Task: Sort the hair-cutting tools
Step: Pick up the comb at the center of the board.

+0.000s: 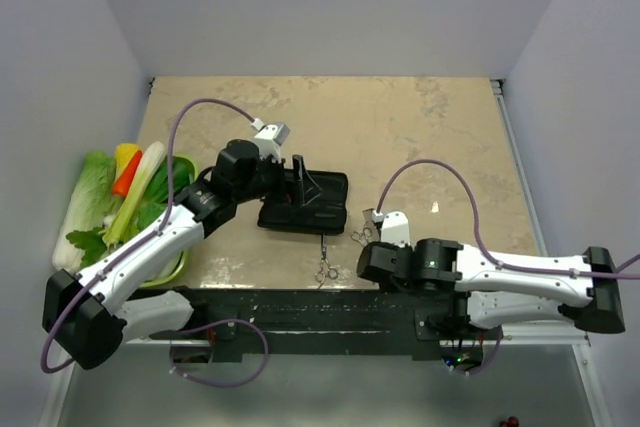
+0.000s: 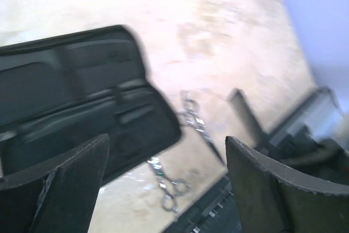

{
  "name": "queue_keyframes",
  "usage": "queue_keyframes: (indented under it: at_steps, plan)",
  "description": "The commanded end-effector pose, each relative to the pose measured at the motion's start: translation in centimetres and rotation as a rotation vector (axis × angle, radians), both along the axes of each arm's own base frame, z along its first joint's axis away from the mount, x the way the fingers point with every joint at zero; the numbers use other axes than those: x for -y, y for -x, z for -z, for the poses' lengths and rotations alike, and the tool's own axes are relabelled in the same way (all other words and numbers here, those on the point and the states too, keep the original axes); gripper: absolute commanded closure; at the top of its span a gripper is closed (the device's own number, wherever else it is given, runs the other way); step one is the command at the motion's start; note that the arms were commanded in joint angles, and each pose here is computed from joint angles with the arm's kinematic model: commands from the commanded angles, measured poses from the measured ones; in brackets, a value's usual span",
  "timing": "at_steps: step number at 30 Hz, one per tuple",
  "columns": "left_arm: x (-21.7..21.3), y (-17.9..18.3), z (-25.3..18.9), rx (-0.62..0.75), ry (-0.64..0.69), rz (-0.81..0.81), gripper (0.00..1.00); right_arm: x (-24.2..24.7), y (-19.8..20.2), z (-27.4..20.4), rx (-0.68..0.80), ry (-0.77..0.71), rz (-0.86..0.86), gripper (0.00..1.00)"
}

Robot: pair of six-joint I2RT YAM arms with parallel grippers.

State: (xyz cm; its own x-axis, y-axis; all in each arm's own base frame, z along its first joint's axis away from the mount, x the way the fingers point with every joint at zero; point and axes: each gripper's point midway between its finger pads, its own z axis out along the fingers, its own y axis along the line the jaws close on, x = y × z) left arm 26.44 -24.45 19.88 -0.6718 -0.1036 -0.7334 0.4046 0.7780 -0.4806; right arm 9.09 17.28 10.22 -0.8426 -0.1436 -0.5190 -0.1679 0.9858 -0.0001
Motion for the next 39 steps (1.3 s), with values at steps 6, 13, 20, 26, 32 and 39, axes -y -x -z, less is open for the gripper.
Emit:
queue_keyframes:
  at_steps: [6, 13, 20, 26, 32, 39]
  plan:
    - [4.3, 8.2, -6.7, -0.043, 0.264, 0.481, 0.09, -0.5, 0.7, -6.8, 0.061, -0.073, -0.394, 0.73]
    - [4.8, 10.4, -8.0, -0.111, 0.361, 0.571, 0.09, -3.2, 1.2, -10.6, 0.096, -0.114, -0.591, 0.74]
    - [4.3, 11.6, -8.2, -0.135, 0.382, 0.576, 0.1, -3.8, 0.9, -11.4, 0.122, -0.108, -0.625, 0.73]
    - [3.9, 12.2, -7.9, -0.148, 0.386, 0.573, 0.11, -4.8, 0.8, -11.9, 0.141, -0.095, -0.666, 0.74]
    - [3.7, 12.3, -7.6, -0.149, 0.376, 0.565, 0.13, -6.1, 0.3, -13.5, 0.176, -0.084, -0.686, 0.74]
    - [3.5, 12.2, -7.3, -0.145, 0.36, 0.551, 0.12, -6.2, 0.5, -14.4, 0.188, -0.075, -0.703, 0.74]
